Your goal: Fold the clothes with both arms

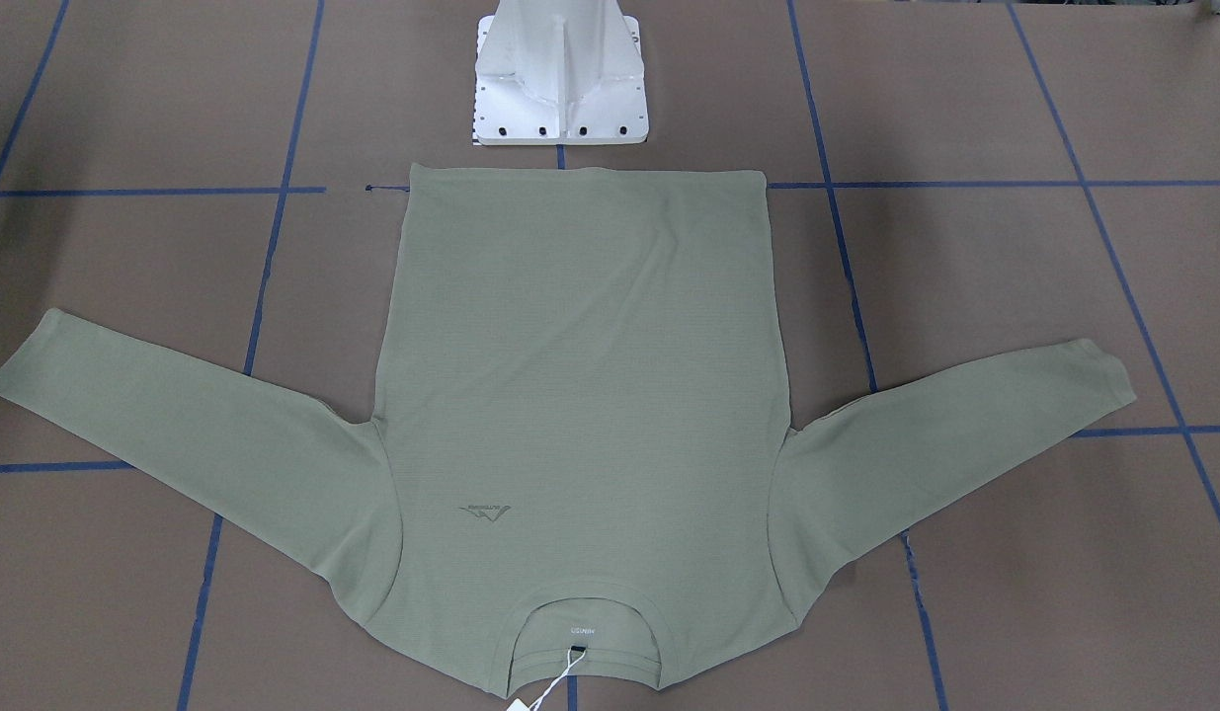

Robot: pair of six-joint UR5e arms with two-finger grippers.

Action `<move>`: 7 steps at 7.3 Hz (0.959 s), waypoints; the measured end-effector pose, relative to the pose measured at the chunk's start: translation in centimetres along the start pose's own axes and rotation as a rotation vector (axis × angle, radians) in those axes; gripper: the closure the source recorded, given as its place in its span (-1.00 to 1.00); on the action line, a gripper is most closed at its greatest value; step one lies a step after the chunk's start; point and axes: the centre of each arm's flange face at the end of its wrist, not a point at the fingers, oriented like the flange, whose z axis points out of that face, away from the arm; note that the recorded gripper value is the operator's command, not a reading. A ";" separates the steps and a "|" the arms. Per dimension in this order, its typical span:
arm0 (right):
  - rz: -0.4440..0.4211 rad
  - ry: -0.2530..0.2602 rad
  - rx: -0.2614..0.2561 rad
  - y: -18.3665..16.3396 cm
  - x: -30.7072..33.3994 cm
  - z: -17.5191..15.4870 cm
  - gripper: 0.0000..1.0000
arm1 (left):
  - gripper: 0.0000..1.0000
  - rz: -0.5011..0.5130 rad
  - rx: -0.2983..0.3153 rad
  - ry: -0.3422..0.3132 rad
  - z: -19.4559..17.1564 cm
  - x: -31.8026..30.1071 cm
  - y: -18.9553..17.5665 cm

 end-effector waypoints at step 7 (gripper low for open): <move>-0.115 -0.004 0.092 -5.6 -6.0 -3.5 -1.00 | -1.00 0.088 0.079 -0.013 -2.4 2.2 -4.7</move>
